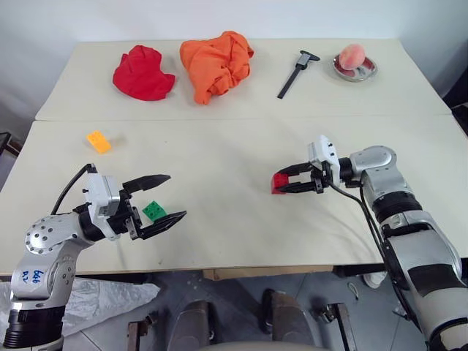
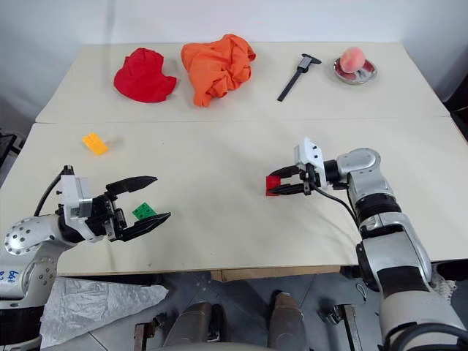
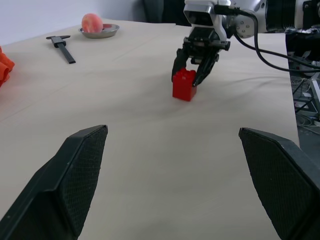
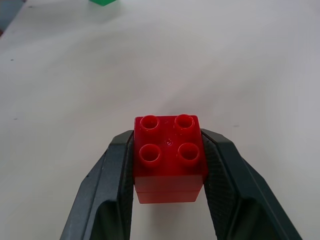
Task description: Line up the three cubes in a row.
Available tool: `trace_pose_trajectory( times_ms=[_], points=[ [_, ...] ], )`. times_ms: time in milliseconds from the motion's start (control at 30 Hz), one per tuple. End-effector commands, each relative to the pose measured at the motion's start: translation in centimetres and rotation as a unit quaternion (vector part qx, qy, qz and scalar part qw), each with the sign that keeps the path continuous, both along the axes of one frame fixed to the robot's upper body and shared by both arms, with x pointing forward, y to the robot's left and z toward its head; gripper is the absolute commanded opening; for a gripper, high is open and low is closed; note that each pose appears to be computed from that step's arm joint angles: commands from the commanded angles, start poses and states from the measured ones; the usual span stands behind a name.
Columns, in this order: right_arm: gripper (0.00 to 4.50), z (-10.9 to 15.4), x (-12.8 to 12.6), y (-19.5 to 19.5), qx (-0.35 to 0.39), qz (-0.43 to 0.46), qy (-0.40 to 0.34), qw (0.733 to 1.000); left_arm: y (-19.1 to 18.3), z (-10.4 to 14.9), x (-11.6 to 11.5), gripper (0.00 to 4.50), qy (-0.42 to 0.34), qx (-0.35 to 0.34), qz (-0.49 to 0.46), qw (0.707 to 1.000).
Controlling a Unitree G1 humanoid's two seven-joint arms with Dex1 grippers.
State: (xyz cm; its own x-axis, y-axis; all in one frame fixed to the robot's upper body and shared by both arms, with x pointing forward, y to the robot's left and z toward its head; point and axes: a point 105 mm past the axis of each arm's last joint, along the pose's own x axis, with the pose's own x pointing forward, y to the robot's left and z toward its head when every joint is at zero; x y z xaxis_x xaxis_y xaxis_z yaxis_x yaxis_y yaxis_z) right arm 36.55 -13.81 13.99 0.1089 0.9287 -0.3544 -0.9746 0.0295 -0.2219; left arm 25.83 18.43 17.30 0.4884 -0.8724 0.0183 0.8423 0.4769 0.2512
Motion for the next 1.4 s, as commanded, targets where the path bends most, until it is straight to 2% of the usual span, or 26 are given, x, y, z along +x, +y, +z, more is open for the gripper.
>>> trace_pose_trajectory(
  times_ms=[33,167,333,467,500,567,633,767,800,867,933,1100,1233,1400],
  points=[
    [1.48,0.8,-0.6,0.0,-0.001,0.035,-0.002,0.999,0.1,1.1,-0.3,4.5,-0.022,0.002,-0.005,1.0],
    [1.48,0.7,-0.7,-0.3,-0.006,0.03,0.013,0.999,0.3,1.2,-0.2,4.5,-0.023,0.004,-0.006,1.0],
    [3.08,1.3,-0.7,-0.7,0.005,0.025,0.013,1.0,0.7,1.9,-0.1,4.5,-0.038,-0.008,0.008,0.999],
    [4.39,3.0,-1.1,-1.2,0.027,0.031,-0.021,0.999,3.3,1.9,-0.5,4.5,-0.039,-0.023,0.065,0.997],
    [4.48,3.7,-1.4,-1.3,0.041,0.035,-0.031,0.998,4.8,1.7,-0.8,4.5,-0.034,-0.033,0.096,0.994],
    [4.48,5.0,-2.3,-1.2,0.074,0.055,-0.055,0.994,7.4,1.1,-1.7,4.5,-0.022,-0.046,0.148,0.988],
    [4.48,5.8,-4.4,-0.5,0.084,0.107,-0.082,0.987,9.9,0.1,-3.3,4.5,0.002,-0.047,0.186,0.982],
    [4.48,7.0,-6.6,0.4,0.15,0.149,-0.07,0.975,12.7,-1.7,-6.0,4.5,0.035,-0.04,0.244,0.968],
    [4.48,7.0,-7.0,0.6,0.163,0.155,-0.071,0.972,13.2,-2.1,-6.6,4.5,0.047,-0.043,0.253,0.965],
    [4.48,5.8,-7.4,1.2,0.167,0.16,-0.046,0.972,14.7,-4.9,-8.8,4.5,0.097,-0.038,0.283,0.954],
    [4.48,5.4,-7.6,1.3,0.183,0.156,-0.02,0.971,14.8,-6.1,-9.8,4.5,0.117,-0.031,0.285,0.951],
    [4.48,5.6,-7.8,0.2,0.192,0.126,-0.029,0.973,12.1,-6.0,-8.6,4.5,0.11,-0.034,0.235,0.965],
    [4.48,5.3,-8.0,-1.5,0.188,0.084,-0.044,0.977,8.8,-5.9,-5.8,4.5,0.082,-0.024,0.196,0.977],
    [4.48,3.8,-8.6,-2.9,0.164,0.054,-0.01,0.985,6.1,-6.1,-2.7,4.5,0.064,-0.022,0.154,0.986]
  ],
)
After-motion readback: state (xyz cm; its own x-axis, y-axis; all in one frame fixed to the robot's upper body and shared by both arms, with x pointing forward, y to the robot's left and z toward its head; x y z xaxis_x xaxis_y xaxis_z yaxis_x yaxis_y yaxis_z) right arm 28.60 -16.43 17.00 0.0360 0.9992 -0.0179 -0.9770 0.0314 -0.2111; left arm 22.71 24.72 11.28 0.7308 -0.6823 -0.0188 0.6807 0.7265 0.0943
